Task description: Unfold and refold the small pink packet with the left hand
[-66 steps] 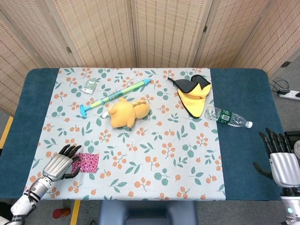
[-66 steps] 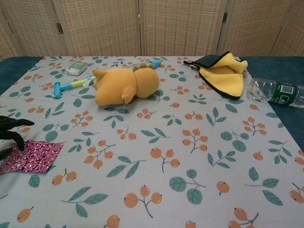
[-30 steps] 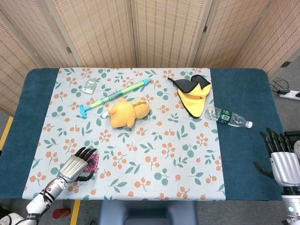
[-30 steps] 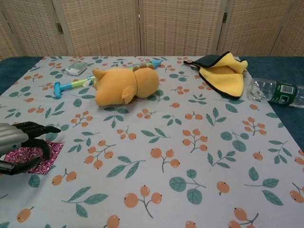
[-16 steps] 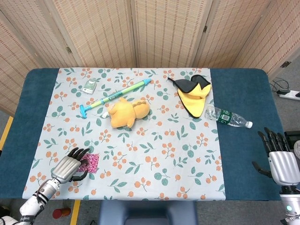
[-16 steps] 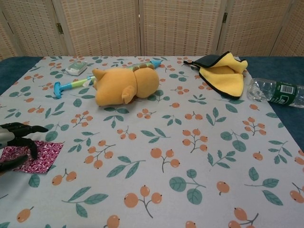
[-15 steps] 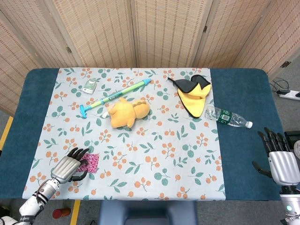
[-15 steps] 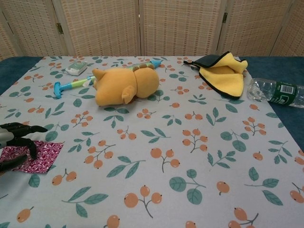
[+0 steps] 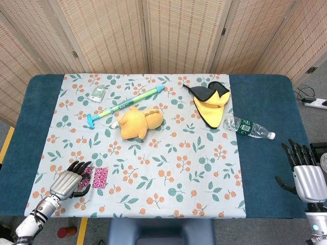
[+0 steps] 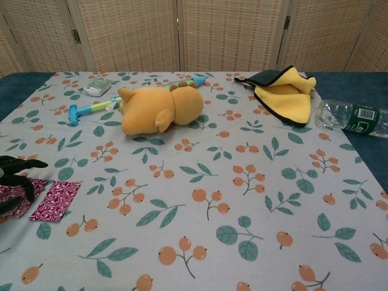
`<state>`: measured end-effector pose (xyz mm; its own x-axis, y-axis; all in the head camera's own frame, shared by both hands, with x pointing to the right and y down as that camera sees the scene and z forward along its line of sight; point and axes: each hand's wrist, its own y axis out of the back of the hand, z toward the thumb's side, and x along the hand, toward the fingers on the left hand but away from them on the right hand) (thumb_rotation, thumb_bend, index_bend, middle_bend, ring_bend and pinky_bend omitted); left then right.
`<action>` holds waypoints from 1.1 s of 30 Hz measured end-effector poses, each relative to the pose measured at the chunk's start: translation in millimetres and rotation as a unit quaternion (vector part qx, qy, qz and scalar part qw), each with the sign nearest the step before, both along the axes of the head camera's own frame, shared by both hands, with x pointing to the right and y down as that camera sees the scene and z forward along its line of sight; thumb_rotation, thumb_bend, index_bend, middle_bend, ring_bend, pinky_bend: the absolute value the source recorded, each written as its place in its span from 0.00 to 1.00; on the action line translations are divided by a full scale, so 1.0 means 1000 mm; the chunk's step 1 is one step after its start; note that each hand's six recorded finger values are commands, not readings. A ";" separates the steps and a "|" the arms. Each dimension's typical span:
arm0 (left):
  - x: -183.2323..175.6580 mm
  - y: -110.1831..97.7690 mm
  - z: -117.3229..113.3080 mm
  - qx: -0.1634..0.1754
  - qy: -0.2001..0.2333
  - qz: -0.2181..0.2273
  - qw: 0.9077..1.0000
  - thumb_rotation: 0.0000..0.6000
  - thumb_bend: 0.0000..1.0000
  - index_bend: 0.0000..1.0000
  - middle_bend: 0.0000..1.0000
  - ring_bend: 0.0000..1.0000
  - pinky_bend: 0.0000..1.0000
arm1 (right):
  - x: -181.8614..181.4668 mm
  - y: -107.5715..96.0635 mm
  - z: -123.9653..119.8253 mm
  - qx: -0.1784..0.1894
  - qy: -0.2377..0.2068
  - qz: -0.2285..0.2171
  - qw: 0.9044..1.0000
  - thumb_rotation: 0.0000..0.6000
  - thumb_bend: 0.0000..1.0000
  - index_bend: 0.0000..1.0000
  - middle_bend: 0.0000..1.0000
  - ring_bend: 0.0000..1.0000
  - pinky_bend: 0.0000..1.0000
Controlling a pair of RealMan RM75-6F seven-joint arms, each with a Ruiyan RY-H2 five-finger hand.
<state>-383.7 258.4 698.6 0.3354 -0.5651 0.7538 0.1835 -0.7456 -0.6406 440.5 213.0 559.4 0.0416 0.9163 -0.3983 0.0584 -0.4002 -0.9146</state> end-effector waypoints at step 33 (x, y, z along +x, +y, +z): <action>-0.038 -0.003 0.002 0.000 -0.025 -0.057 0.998 0.19 0.53 0.35 0.00 0.00 0.00 | -0.002 0.001 0.000 -0.001 -0.001 -0.002 1.000 1.00 0.25 0.00 0.00 0.00 0.00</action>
